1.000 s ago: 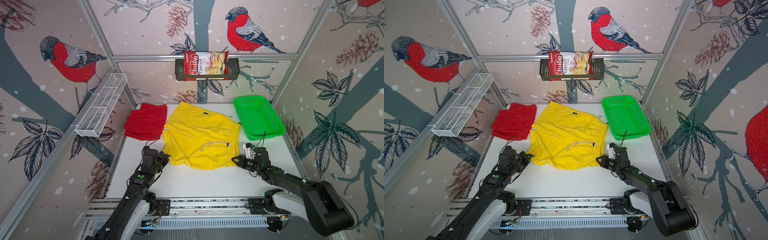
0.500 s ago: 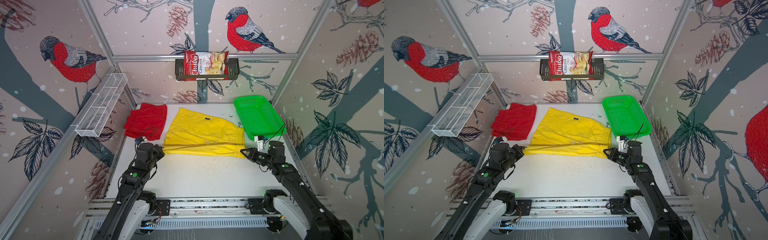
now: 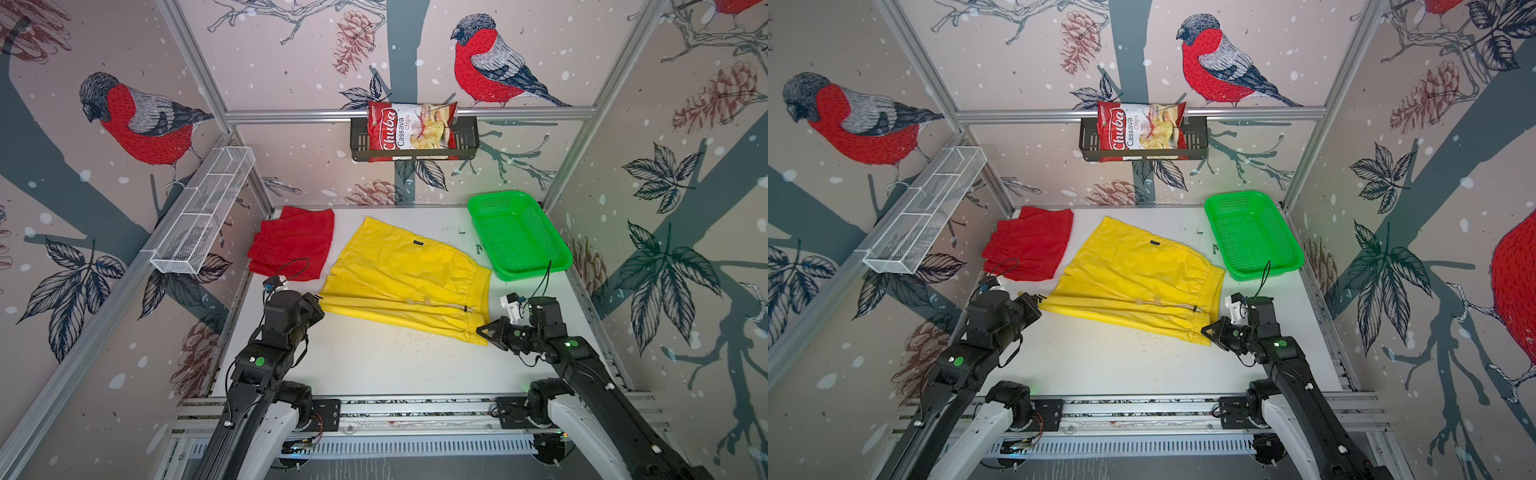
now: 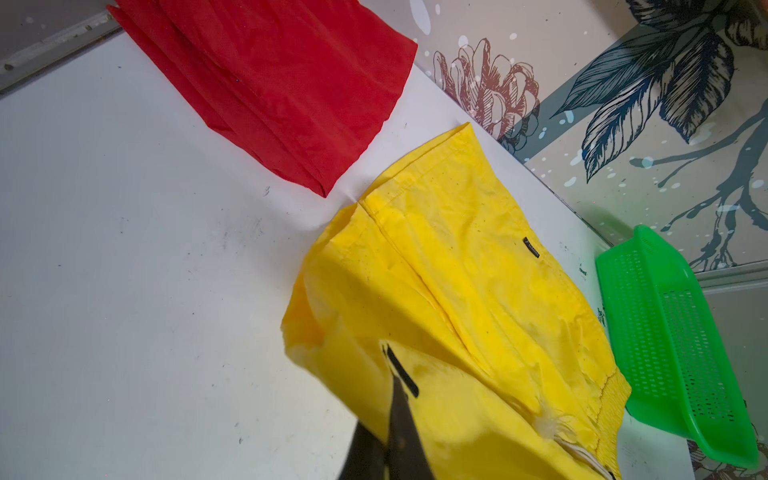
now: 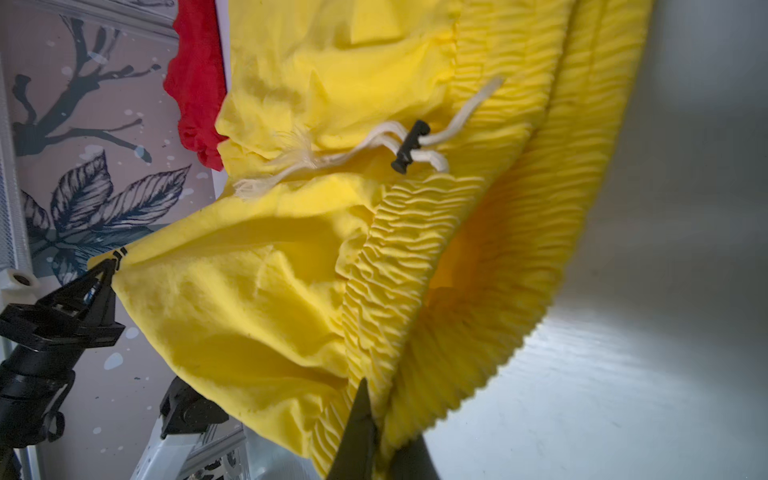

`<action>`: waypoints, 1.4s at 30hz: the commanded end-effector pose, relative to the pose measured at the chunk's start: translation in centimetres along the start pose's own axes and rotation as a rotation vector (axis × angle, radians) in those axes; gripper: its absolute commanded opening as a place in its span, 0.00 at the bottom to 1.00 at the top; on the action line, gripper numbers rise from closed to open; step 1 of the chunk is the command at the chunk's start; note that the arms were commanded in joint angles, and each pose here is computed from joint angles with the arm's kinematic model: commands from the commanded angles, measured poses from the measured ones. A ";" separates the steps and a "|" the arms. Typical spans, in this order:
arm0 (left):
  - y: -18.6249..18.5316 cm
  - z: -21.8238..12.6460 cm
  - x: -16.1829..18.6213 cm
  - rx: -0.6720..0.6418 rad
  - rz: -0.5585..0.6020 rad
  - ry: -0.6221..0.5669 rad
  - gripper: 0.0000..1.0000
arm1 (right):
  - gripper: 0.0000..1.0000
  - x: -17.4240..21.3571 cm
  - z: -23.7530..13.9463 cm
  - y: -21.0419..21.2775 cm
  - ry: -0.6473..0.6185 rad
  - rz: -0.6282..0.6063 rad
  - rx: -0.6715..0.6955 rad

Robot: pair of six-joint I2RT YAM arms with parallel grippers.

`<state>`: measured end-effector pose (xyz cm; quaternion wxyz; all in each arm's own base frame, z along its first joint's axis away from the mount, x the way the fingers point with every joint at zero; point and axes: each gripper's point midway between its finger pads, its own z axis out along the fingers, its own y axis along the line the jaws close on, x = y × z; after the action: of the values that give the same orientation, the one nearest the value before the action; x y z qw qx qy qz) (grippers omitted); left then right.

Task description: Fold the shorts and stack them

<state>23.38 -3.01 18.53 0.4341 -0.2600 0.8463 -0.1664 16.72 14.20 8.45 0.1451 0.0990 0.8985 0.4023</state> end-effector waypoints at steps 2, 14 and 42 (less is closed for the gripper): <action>1.2 1.5 2.5 0.003 -0.074 0.052 0.00 | 0.00 1.3 1.5 -3.0 0.002 0.096 0.086; 2.0 -0.8 1.1 -0.046 -0.080 -0.007 0.00 | 0.02 2.6 0.7 -2.7 0.055 0.083 0.161; -10.9 1.0 -13.3 0.097 0.290 -0.275 0.00 | 0.03 -4.5 -5.0 4.7 -0.123 0.012 -0.010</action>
<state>32.45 -5.01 28.69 0.5174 -0.1370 0.8351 -0.1274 19.44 13.39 16.07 0.1857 0.1371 0.8732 0.4292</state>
